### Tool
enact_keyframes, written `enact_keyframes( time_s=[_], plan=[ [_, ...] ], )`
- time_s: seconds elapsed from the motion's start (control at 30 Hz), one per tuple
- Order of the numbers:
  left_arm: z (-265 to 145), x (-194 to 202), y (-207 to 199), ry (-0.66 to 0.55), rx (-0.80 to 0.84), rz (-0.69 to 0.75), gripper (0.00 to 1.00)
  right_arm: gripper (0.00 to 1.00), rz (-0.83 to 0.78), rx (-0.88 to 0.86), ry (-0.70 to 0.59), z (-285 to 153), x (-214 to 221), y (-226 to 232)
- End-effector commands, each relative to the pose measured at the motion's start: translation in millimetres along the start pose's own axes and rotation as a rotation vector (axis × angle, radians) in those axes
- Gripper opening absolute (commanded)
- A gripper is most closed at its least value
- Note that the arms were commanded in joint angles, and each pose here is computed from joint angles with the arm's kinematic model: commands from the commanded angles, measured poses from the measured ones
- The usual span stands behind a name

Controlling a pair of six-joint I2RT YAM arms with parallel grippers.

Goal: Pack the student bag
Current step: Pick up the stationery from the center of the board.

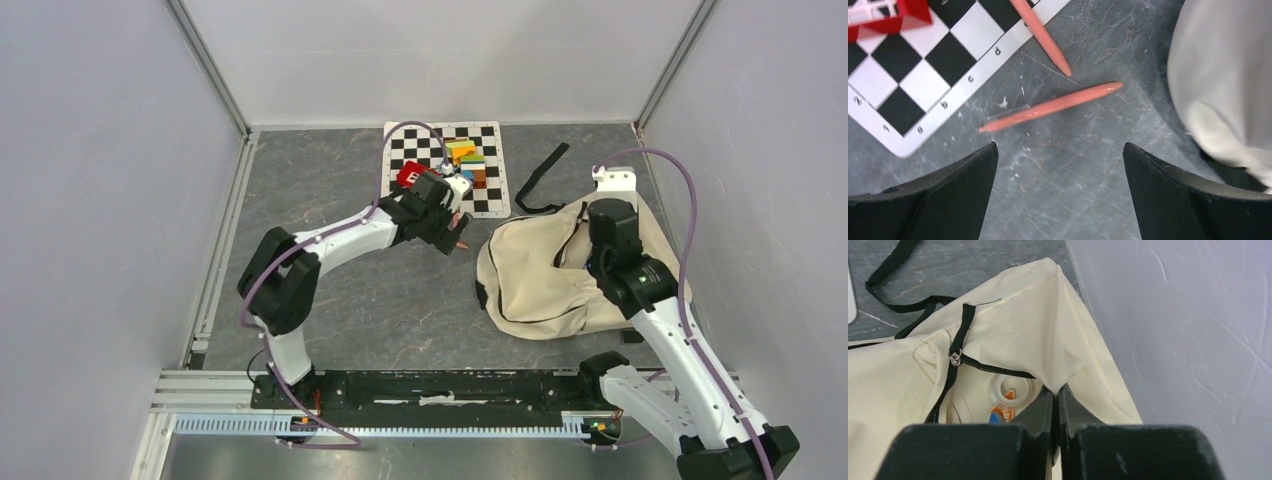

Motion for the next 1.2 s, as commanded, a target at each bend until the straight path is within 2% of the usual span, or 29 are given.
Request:
enact_keyframes(
  time_s=[0.0, 0.23, 0.43, 0.67, 0.77, 0.9, 1.17],
  plan=[
    [23, -3, 2, 0.059, 0.068, 0.353, 1.0, 0.0, 0.186, -0.027, -0.182, -13, -51, -16],
    [47, 0, 3, 0.092, 0.139, 0.472, 1.0, 0.0, 0.198, -0.093, -0.185, -16, -48, -6],
    [62, 13, 4, 0.167, 0.207, 0.474, 0.99, 0.0, 0.201, -0.141, -0.186, -15, -46, 4],
    [74, 16, 12, 0.219, 0.195, 0.445, 0.96, 0.0, 0.197, -0.167, -0.184, -16, -43, 9],
    [72, 18, 11, 0.232, 0.187, 0.407, 0.89, 0.0, 0.199, -0.174, -0.187, -17, -42, 10],
    [65, 25, 13, 0.253, 0.162, 0.354, 0.68, 0.0, 0.206, -0.184, -0.184, -17, -38, 13],
    [51, 48, 24, 0.244, -0.029, 0.31, 0.39, 0.0, 0.222, -0.218, -0.191, -17, -37, 21]
  ],
)
Point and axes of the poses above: each gripper's point midway between its finger pads, its own z axis out along the fingers, its own y axis along the line the jaws close on, x = y × z, the point moved 3 cm from there along -z, back along the fingers, and after that the axes turned 13 degrees about -z, right-handed, at the moved point
